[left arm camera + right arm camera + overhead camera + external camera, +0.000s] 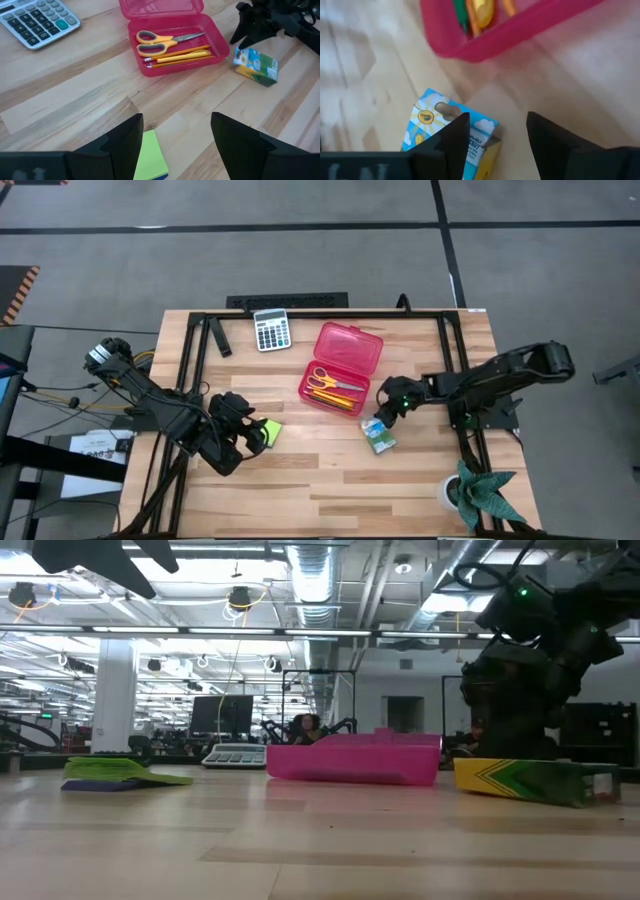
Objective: Pack school essentials
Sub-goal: Put the crayon box into the supply box
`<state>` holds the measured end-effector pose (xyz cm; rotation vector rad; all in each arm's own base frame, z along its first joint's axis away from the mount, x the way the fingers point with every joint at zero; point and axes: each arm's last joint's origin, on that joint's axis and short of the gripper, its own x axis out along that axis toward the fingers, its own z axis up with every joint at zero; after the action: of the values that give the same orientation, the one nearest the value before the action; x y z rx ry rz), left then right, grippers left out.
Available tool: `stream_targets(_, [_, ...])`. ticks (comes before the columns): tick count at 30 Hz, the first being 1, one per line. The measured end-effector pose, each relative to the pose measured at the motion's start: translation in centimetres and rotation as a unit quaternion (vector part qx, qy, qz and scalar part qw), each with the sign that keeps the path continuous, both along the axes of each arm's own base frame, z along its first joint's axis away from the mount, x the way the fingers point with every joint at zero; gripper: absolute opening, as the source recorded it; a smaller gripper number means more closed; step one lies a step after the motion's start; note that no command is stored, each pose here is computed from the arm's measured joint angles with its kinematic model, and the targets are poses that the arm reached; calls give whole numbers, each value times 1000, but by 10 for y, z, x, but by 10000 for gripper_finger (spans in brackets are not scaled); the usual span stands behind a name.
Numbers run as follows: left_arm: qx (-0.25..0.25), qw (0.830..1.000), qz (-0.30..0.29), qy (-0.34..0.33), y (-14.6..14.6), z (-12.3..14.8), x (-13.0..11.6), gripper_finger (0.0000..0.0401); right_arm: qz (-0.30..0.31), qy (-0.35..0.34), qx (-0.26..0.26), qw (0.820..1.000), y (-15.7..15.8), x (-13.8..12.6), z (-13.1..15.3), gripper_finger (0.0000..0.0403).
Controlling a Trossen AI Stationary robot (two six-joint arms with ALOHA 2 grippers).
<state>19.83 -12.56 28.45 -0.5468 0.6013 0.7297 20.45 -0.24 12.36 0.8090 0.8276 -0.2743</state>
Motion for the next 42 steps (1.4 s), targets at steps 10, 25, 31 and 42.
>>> stream_targets(10, [2, 1000, -5, 6, 0, 0, 0, 228, 82, -23, 57, 995, 4, 5, -2, 179])
stream_targets(25, [8, 1000, -9, 8, 0, 0, 0, 229, 117, -34, 95, 988, 1, 6, -1, 228])
stream_targets(31, [10, 1000, -8, 6, 0, 0, 0, 228, 125, -42, 93, 987, 1, 6, 0, 224])
stream_targets(42, [15, 1000, -3, 0, 1, 0, 0, 229, 142, -50, 96, 984, 7, 9, 0, 224])
